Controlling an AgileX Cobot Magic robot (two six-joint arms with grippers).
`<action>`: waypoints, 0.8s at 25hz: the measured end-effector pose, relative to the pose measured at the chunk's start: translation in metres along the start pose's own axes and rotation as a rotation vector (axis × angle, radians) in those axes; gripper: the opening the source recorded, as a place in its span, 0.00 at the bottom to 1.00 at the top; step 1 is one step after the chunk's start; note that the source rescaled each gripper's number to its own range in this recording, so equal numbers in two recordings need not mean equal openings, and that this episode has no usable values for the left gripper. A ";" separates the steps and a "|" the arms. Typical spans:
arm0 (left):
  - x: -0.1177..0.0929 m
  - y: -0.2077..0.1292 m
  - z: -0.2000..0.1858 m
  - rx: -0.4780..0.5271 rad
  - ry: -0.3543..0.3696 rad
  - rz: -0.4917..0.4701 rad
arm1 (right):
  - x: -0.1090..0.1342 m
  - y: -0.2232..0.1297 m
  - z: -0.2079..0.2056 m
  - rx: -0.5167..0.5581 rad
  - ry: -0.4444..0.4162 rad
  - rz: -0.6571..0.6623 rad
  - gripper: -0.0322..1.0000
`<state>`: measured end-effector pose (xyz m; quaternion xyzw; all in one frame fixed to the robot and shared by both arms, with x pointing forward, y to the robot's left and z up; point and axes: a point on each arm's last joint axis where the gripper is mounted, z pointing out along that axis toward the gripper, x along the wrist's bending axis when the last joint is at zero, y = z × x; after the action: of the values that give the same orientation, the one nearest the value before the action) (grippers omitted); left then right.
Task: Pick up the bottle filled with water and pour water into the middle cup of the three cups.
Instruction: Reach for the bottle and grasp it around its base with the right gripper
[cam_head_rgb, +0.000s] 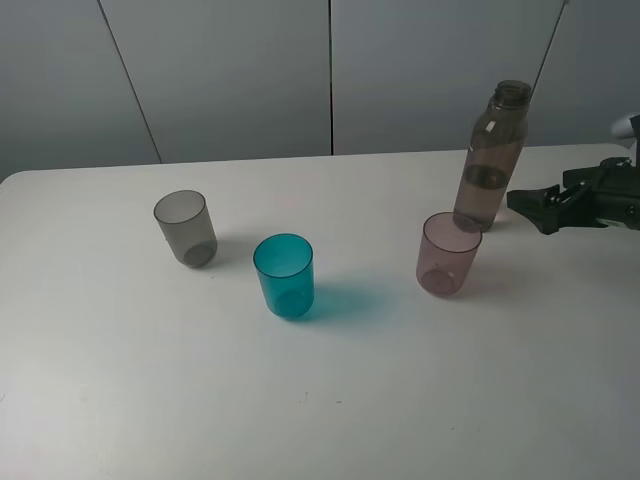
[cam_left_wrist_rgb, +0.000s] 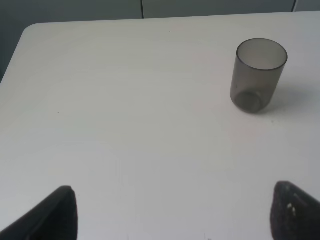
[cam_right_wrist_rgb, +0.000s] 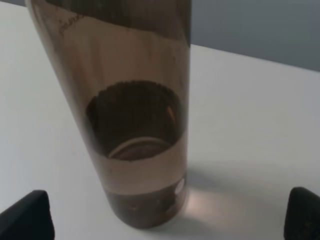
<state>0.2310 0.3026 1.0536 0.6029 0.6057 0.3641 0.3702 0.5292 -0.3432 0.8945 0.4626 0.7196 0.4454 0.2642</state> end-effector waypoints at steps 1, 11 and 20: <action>0.000 0.000 0.000 0.000 0.000 0.000 | 0.000 -0.001 0.002 -0.011 0.017 -0.004 1.00; 0.000 0.000 0.000 0.000 0.000 0.000 | -0.006 -0.009 0.021 -0.033 0.084 -0.026 1.00; 0.000 0.000 0.000 0.000 0.000 0.004 | -0.011 -0.009 0.027 -0.054 0.100 -0.057 1.00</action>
<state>0.2310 0.3026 1.0536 0.6040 0.6047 0.3648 0.3695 0.5517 -0.3435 0.8736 0.4116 0.7328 0.4794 0.2527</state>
